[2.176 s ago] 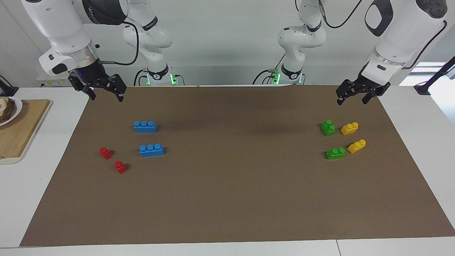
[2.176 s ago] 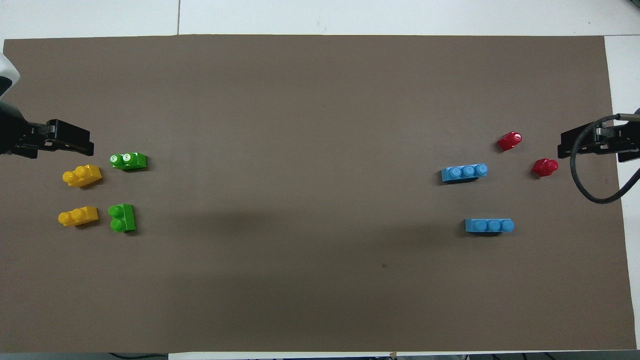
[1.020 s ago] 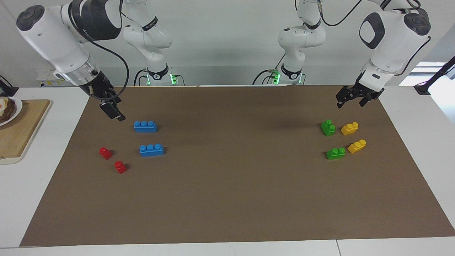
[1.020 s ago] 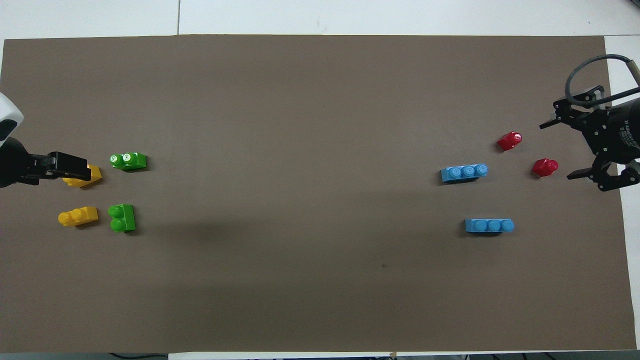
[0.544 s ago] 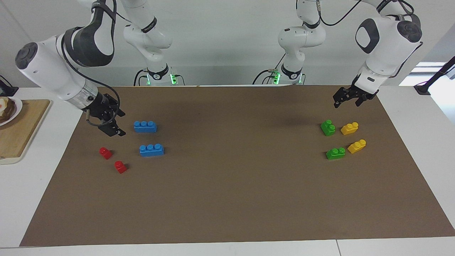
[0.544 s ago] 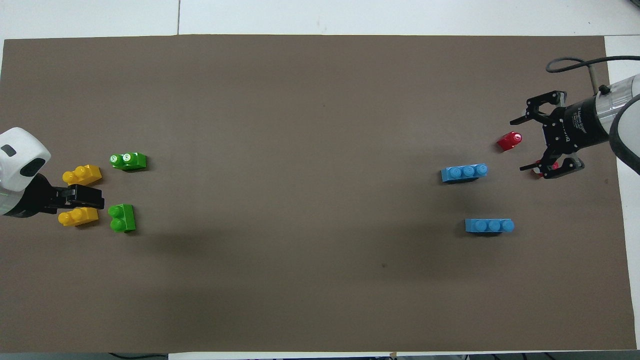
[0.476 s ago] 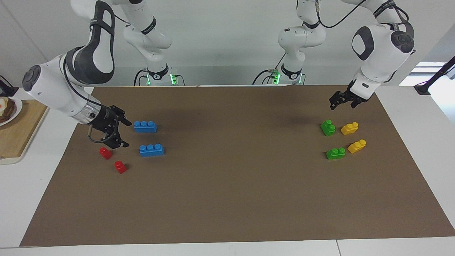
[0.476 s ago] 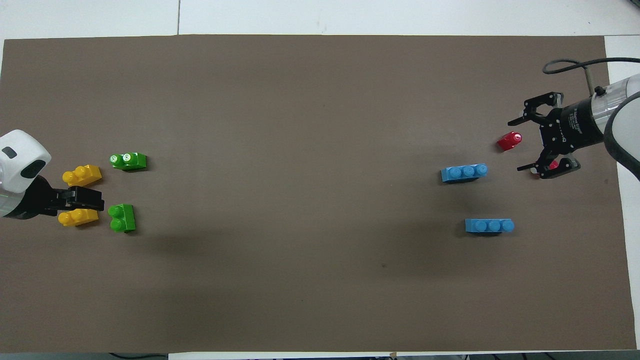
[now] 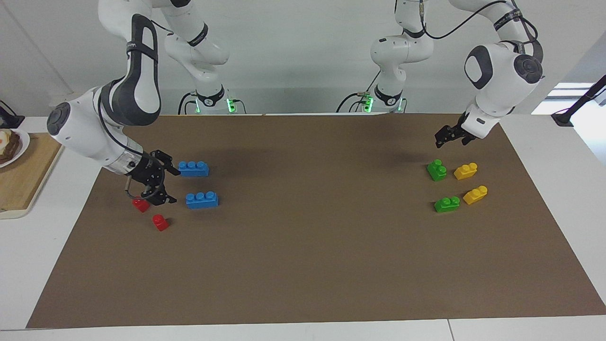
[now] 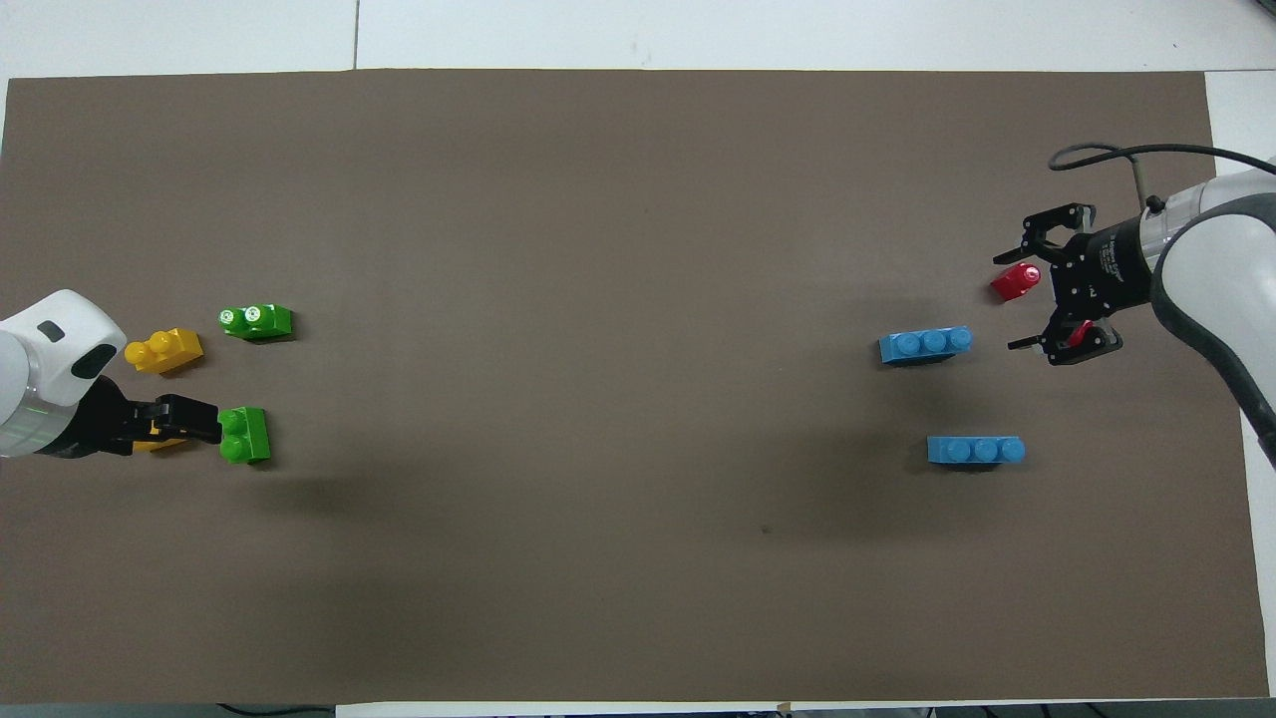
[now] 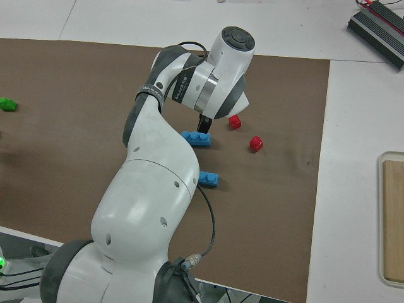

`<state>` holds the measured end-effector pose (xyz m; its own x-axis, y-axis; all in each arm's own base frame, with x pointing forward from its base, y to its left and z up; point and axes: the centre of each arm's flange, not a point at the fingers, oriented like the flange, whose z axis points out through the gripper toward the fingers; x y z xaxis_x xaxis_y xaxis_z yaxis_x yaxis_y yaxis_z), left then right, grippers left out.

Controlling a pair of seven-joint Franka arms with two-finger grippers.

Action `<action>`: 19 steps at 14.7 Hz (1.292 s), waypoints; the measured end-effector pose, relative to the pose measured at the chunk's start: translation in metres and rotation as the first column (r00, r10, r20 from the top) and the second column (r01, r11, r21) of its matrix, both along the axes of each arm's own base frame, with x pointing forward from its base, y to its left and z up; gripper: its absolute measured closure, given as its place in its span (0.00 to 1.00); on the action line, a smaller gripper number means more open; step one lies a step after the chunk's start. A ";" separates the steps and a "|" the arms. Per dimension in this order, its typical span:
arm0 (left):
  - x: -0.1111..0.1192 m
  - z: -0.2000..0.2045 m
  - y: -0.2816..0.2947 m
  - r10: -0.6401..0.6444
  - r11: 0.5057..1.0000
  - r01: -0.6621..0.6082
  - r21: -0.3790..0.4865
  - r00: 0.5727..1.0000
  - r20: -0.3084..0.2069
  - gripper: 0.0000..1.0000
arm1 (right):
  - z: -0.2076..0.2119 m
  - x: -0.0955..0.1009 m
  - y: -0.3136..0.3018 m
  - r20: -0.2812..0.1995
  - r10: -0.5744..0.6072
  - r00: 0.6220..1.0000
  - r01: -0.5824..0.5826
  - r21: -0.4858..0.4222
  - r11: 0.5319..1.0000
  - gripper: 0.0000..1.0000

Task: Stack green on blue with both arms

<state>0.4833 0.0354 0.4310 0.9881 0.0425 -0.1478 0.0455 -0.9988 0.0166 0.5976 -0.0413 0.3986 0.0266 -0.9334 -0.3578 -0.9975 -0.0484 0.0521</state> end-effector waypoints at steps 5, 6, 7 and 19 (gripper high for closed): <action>-0.007 -0.037 0.000 0.013 1.000 -0.014 0.007 0.998 0.060 0.00 | -0.018 -0.003 0.000 0.028 -0.009 1.000 0.009 -0.015 1.000 0.00; -0.010 -0.045 0.000 0.023 1.000 -0.024 0.008 0.998 0.062 0.00 | -0.024 -0.005 -0.001 0.036 -0.009 0.999 0.009 -0.020 1.000 0.00; -0.012 -0.053 0.002 0.037 0.999 -0.038 0.008 0.998 0.059 0.00 | -0.032 -0.007 -0.002 0.042 -0.010 0.999 0.011 -0.026 1.000 0.00; -0.005 -0.084 0.011 0.085 0.996 -0.086 0.012 0.993 0.082 0.00 | -0.090 -0.023 0.003 0.006 0.028 1.000 -0.028 -0.031 0.999 0.00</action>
